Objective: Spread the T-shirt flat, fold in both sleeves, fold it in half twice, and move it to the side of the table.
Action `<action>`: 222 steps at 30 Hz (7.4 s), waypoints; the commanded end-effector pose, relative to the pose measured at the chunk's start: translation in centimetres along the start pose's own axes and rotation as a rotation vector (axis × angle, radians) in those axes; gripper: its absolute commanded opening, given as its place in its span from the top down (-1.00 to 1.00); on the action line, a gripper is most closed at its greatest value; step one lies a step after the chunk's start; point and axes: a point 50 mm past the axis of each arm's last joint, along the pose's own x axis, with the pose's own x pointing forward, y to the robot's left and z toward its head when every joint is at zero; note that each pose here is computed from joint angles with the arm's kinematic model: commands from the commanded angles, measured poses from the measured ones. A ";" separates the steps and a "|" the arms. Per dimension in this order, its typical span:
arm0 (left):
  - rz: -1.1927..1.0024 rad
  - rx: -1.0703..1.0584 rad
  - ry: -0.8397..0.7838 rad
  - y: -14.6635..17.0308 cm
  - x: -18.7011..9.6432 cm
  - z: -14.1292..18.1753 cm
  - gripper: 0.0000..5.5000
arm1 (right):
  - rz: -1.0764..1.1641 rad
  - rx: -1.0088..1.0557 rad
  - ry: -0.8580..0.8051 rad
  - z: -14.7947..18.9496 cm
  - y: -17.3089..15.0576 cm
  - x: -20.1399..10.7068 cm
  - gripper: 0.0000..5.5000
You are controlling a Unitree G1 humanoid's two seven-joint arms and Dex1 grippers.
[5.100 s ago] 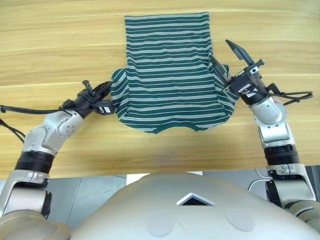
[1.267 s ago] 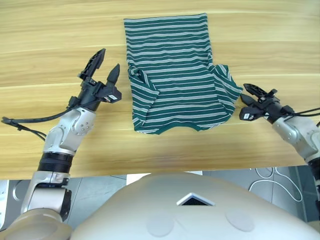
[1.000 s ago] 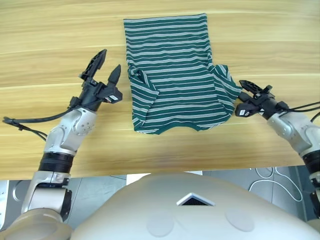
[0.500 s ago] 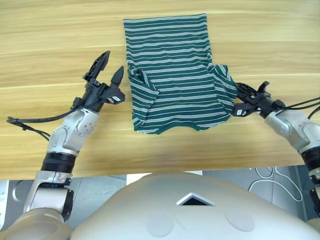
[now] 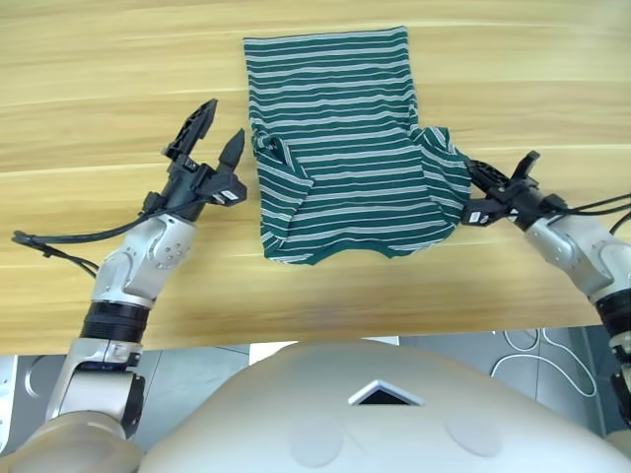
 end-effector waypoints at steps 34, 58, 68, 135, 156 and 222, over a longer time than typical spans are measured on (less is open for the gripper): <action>-0.036 0.000 0.005 -0.6 0.0 0.0 -0.14 | -0.147 0.072 -0.286 7.1 -0.8 2.8 0.99; -0.257 0.034 -0.100 -2.1 -0.8 0.4 -0.14 | -0.071 0.198 -0.307 7.1 -0.4 2.2 0.09; -0.618 -0.058 -0.102 0.8 -6.5 -0.9 -0.41 | 0.037 0.328 -0.189 3.0 -1.3 -5.2 0.08; -1.016 -0.283 -0.304 -4.2 -9.3 2.0 1.00 | 0.255 0.301 -0.540 8.1 0.7 -4.0 0.99; -0.246 -0.118 -0.096 2.1 -0.1 0.6 1.00 | -0.212 0.382 -0.427 7.0 -7.6 1.4 0.99; 0.569 -0.959 0.661 4.4 5.4 -12.7 0.11 | 0.345 0.143 -0.636 11.8 -0.3 12.3 0.02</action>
